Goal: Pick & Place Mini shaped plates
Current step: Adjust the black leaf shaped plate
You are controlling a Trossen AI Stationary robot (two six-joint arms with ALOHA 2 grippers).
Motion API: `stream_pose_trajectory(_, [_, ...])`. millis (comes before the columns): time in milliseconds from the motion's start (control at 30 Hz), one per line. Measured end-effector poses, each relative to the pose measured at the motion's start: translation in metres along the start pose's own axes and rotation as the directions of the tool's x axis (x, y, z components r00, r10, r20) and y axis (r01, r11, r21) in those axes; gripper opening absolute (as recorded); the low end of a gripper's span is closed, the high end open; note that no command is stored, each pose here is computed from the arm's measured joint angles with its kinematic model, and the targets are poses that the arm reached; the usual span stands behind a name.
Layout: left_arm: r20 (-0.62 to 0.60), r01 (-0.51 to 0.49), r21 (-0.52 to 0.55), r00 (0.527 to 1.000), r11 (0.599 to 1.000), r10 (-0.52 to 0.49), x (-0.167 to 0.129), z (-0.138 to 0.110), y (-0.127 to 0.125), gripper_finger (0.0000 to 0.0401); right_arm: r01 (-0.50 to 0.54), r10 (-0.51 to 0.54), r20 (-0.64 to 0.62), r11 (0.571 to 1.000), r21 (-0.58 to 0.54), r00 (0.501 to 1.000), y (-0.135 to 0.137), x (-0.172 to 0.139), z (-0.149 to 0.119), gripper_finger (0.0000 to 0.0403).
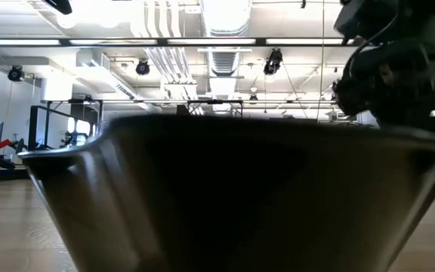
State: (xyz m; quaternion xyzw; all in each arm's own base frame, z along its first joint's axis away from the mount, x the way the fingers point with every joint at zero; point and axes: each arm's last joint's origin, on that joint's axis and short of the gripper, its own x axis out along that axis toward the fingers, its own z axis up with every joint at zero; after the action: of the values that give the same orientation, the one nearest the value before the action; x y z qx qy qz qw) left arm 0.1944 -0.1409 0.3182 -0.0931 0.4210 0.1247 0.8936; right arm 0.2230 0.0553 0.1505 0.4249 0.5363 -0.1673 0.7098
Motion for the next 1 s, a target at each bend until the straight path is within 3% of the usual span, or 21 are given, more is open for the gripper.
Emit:
stream_pose_trajectory(567, [-0.007,-0.007,0.004,1.000,1.000,0.008,0.000,-0.001,0.001,0.0062,0.087,-0.093,-0.026,0.982,-0.168,0.995,0.026,0.032,0.033,0.0008])
stream_pose_trajectory(1000, [-0.007,-0.007,0.002,1.000,1.000,0.007,0.000,-0.001,0.001,0.0062,0.076,-0.076,0.014,0.938,-0.338,0.997,0.053,0.045,0.069,0.0008])
